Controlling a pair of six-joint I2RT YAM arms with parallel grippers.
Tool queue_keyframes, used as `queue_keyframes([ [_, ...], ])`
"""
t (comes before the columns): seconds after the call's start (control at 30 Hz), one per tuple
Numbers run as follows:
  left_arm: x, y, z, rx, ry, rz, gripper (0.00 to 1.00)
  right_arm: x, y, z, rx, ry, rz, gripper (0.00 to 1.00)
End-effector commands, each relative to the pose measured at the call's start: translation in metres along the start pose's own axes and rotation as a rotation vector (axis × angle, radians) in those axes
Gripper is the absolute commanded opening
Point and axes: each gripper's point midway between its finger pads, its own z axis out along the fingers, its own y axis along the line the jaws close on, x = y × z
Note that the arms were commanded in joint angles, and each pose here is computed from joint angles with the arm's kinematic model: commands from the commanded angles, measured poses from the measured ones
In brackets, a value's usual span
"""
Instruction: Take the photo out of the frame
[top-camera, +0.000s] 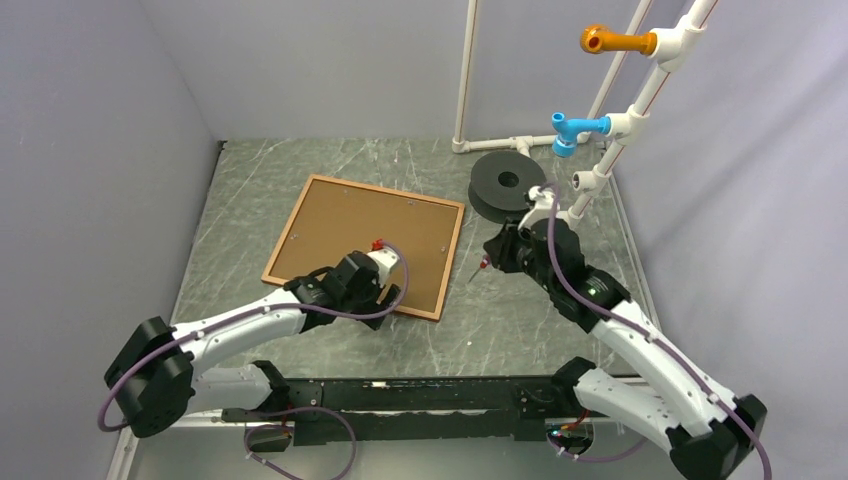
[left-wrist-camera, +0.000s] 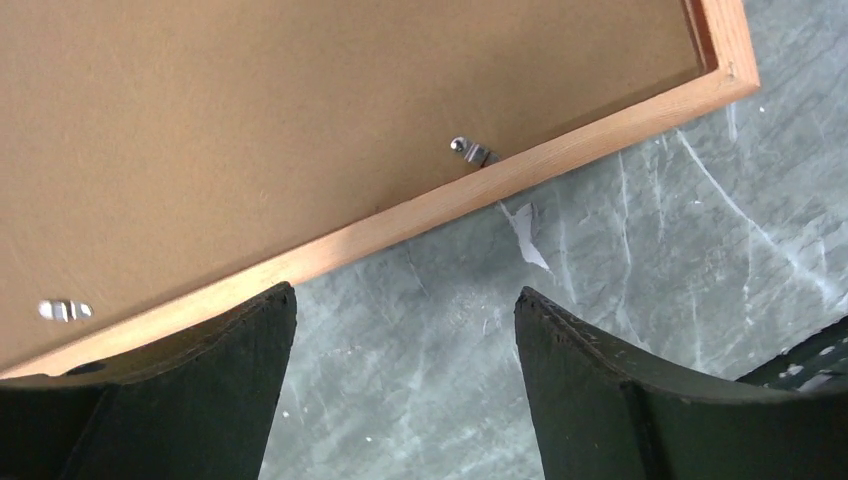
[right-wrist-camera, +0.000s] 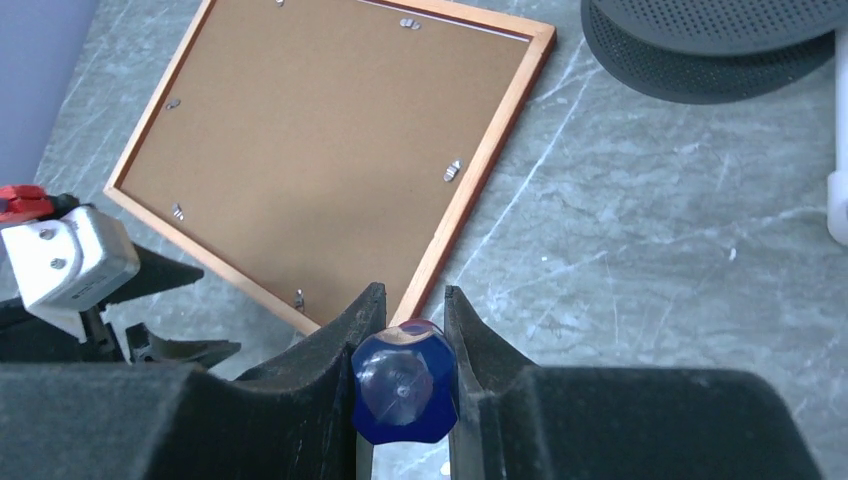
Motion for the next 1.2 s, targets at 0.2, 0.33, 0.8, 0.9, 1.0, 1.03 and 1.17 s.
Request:
queue_keyframes([
  [0.2,-0.027,-0.032,0.029,0.14,0.054,0.27,0.83,0.014,-0.017,-0.038,0.008,-0.029,0.047,0.0],
  [0.33,-0.025,-0.037,0.044,0.151,0.14,0.299,0.82,0.014,-0.024,-0.051,0.021,-0.055,0.04,0.0],
  [0.8,0.023,-0.04,0.067,0.052,0.361,0.161,0.48,0.015,-0.028,-0.059,0.022,-0.075,0.05,0.0],
  [0.9,0.033,-0.043,0.068,0.036,0.378,0.094,0.31,0.018,-0.027,-0.055,0.02,-0.063,0.048,0.0],
  [1.0,0.036,-0.047,0.07,0.034,0.355,0.025,0.22,0.019,-0.027,-0.053,0.016,-0.06,0.048,0.0],
  [1.03,0.035,-0.049,0.07,0.037,0.347,0.004,0.19,0.02,-0.026,-0.053,0.014,-0.058,0.048,0.0],
  [1.17,0.02,-0.058,0.076,0.05,0.297,-0.069,0.11,0.023,-0.026,-0.051,0.011,-0.052,0.048,0.0],
])
